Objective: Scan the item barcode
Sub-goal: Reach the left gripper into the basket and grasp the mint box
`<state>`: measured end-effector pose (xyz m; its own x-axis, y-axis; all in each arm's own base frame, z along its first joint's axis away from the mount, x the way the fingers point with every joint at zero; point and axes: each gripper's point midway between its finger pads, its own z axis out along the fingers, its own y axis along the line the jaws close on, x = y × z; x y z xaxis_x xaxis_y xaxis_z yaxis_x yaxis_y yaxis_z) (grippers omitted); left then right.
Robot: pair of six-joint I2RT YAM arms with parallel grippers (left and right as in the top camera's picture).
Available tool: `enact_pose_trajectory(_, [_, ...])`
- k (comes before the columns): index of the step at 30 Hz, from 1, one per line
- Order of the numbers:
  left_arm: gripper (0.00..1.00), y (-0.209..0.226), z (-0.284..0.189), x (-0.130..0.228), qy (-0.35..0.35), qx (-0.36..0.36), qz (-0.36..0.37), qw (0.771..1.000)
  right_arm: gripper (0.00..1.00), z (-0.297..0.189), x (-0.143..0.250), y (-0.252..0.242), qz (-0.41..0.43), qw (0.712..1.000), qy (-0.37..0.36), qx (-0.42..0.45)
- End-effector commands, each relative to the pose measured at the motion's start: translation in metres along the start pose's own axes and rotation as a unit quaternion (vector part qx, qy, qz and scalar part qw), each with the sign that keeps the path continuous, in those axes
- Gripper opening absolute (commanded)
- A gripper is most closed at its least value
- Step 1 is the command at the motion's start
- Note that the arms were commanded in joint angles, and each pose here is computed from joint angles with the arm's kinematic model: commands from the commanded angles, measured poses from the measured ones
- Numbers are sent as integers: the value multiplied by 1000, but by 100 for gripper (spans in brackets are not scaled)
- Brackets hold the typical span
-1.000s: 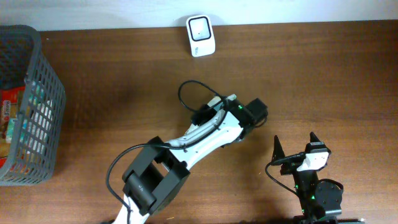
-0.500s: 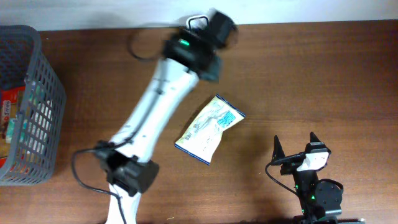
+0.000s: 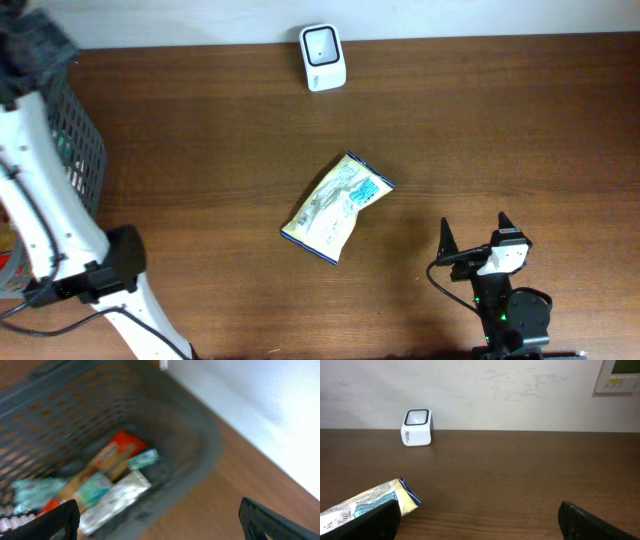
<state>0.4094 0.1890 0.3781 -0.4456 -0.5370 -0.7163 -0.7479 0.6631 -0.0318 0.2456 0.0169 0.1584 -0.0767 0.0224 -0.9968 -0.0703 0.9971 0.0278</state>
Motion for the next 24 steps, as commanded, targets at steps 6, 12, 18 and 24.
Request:
enact_pose_trajectory(6, [100,120,57,11,89,-108,-68,988,99,0,3,0,5,1000,2,0])
enact_pose_trajectory(12, [92,162,110,77,227,-177,-44,957,99,0,3,0,5,1000,2,0])
enact_pose_trajectory(18, [91,177,123,88,252,-179,-24,951,99,0,3,0,5,1000,2,0])
enact_pose_trajectory(24, [84,167,165,124,306,-137,33,942,99,0,3,0,5,1000,2,0])
